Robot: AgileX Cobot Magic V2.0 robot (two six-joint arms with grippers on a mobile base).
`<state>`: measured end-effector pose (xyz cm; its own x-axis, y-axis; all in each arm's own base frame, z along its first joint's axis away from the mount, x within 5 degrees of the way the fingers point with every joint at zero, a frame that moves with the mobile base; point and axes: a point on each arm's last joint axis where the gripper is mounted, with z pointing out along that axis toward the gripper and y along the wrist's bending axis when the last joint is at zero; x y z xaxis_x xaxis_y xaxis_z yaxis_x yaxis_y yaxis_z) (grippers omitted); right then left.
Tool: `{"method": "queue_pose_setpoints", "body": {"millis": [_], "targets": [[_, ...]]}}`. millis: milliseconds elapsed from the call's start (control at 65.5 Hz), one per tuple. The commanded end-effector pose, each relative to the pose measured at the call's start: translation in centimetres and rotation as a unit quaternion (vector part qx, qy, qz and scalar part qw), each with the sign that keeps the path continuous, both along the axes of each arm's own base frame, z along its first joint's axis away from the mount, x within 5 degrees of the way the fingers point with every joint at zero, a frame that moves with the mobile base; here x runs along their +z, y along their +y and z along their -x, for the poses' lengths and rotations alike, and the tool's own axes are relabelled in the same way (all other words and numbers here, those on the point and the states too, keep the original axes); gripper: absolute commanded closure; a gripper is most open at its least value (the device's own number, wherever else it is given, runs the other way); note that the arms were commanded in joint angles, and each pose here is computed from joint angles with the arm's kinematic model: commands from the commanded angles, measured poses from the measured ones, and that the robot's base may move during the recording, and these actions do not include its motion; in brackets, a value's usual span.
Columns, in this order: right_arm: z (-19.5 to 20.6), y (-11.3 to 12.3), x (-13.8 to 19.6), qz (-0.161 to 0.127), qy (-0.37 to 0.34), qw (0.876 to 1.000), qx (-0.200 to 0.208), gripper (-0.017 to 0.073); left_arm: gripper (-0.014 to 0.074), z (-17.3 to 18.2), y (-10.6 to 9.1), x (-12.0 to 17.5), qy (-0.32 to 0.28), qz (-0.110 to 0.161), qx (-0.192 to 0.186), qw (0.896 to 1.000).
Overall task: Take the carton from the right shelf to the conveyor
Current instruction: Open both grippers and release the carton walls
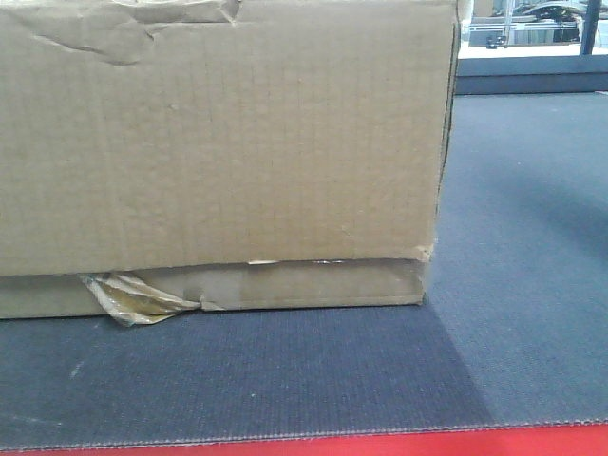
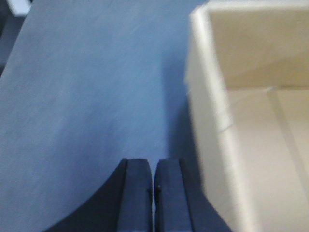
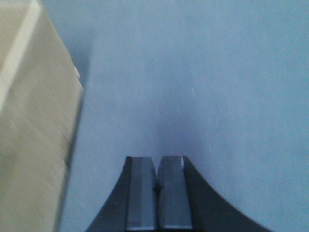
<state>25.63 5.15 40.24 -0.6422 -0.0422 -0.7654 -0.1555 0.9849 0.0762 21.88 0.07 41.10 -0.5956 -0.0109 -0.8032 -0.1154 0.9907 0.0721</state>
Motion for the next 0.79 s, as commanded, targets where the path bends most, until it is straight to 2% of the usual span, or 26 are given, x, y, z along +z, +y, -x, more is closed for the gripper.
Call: {"method": "queue_pose_setpoints", "body": {"millis": [0, 107, 214, 474, 672, 779], "targets": [[1.2, -0.7, -1.9, 0.022, -0.013, 1.0, -0.004, 0.0637, 0.0573, 0.7, 0.5, -1.6, -0.003, -0.003, -0.004, 1.0], [3.2, -1.2, -4.8, 0.037, -0.014, 0.999, -0.003, 0.0637, 0.0573, 2.0, 0.7, -4.5, 0.013, -0.012, -0.015, 1.0], [5.5, -1.7, -6.7, 0.036, -0.03, 0.999, -0.002, 0.0637, 0.0573, 3.5, 0.6, -6.6, 0.004, -0.012, -0.023, 1.0], [11.5, -2.7, -9.5, 0.021, -0.112, 0.993, -0.002, 0.0637, 0.0573, 8.9, 0.5, -10.0, -0.092, -0.014, -0.044, 0.995], [16.3, -3.6, -9.9, 0.006, -0.2, 0.98, -0.005, 0.0637, 0.0573, 13.1, 0.6, -10.9, -0.168, -0.02, -0.045, 0.985], [19.0, -4.1, -9.7, -0.002, -0.25, 0.968, -0.007, 0.0637, 0.0573, 15.3, 0.7, -10.9, -0.213, -0.021, -0.044, 0.976]]}}
